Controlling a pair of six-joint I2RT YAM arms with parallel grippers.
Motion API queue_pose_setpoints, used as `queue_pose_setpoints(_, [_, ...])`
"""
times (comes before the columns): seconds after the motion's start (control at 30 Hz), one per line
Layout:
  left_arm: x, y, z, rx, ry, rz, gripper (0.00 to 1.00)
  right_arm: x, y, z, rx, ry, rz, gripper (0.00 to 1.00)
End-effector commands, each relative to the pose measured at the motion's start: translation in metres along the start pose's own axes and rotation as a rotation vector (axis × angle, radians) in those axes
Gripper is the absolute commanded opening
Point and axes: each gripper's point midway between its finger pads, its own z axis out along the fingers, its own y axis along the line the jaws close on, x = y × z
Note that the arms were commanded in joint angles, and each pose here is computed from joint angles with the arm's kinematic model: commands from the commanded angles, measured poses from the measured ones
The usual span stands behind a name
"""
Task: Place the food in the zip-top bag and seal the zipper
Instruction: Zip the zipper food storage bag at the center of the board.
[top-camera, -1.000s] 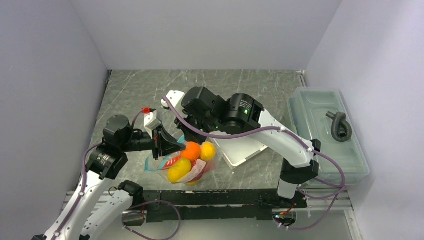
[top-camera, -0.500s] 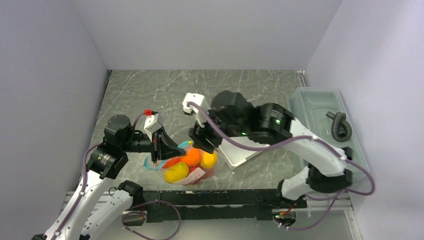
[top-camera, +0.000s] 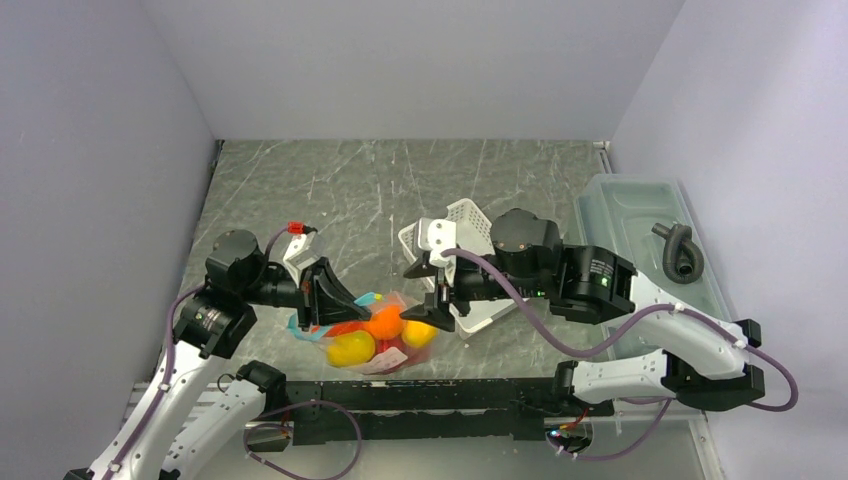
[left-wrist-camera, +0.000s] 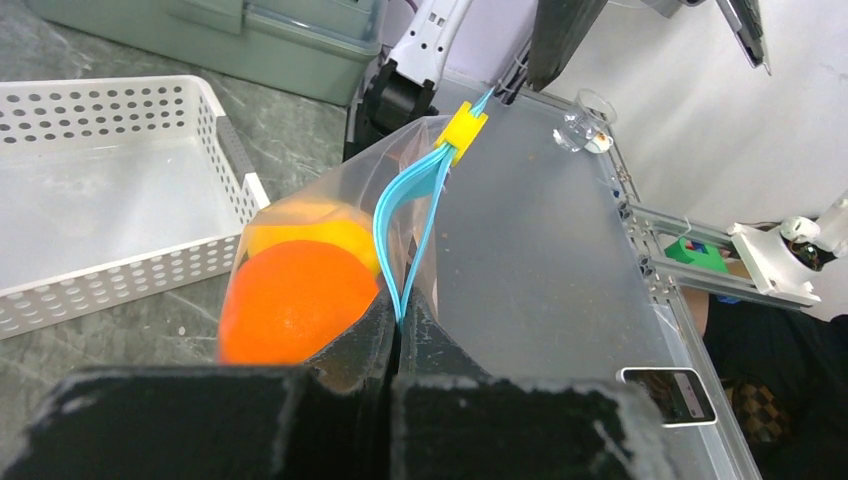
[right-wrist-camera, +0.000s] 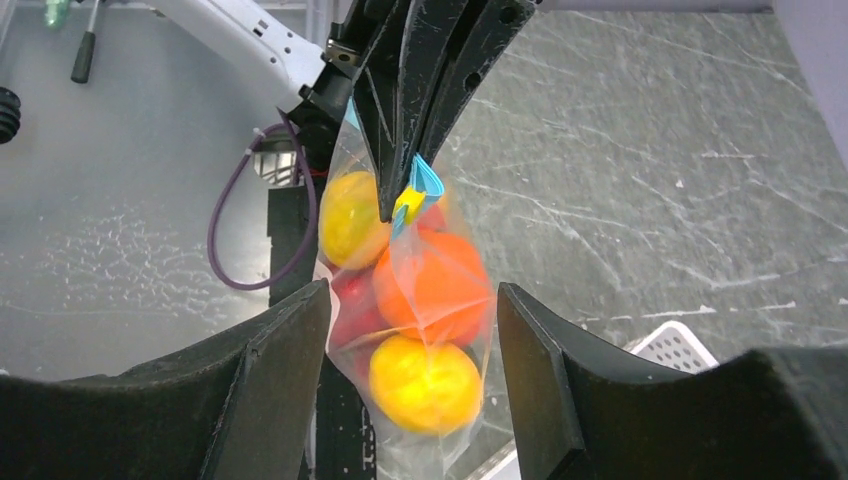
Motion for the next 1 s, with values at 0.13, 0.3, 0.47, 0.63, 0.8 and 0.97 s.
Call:
queue_pose_setpoints(0.13, [-0.007, -0.016, -0.001, 0.085, -0.01, 0.063, 0.0, -0.019, 0.008, 0.013, -0.069, -0.106, -0.067, 0.65])
queue_pose_setpoints(0.3, [-0.008, -0.016, -0.001, 0.089, -0.009, 0.064, 0.0, -0.012, 0.008, 0.027, -0.086, -0.081, -0.056, 0.63])
queue_pose_setpoints(0.47, [-0.007, -0.016, -0.001, 0.086, -0.01, 0.066, 0.0, 0.003, 0.007, 0.04, -0.093, -0.026, -0.038, 0.57])
queue_pose_setpoints(0.63, [-0.008, -0.017, -0.001, 0.085, -0.012, 0.07, 0.0, 0.006, 0.009, 0.046, -0.109, -0.015, -0.029, 0.4])
queue_pose_setpoints(0.8, [-0.008, -0.018, -0.001, 0.087, -0.014, 0.072, 0.0, 0.008, 0.01, 0.05, -0.12, 0.004, -0.016, 0.29])
queue_pose_setpoints(0.97, [-0.008, -0.019, -0.002, 0.088, -0.014, 0.075, 0.0, 0.008, 0.011, 0.052, -0.124, 0.009, -0.014, 0.14])
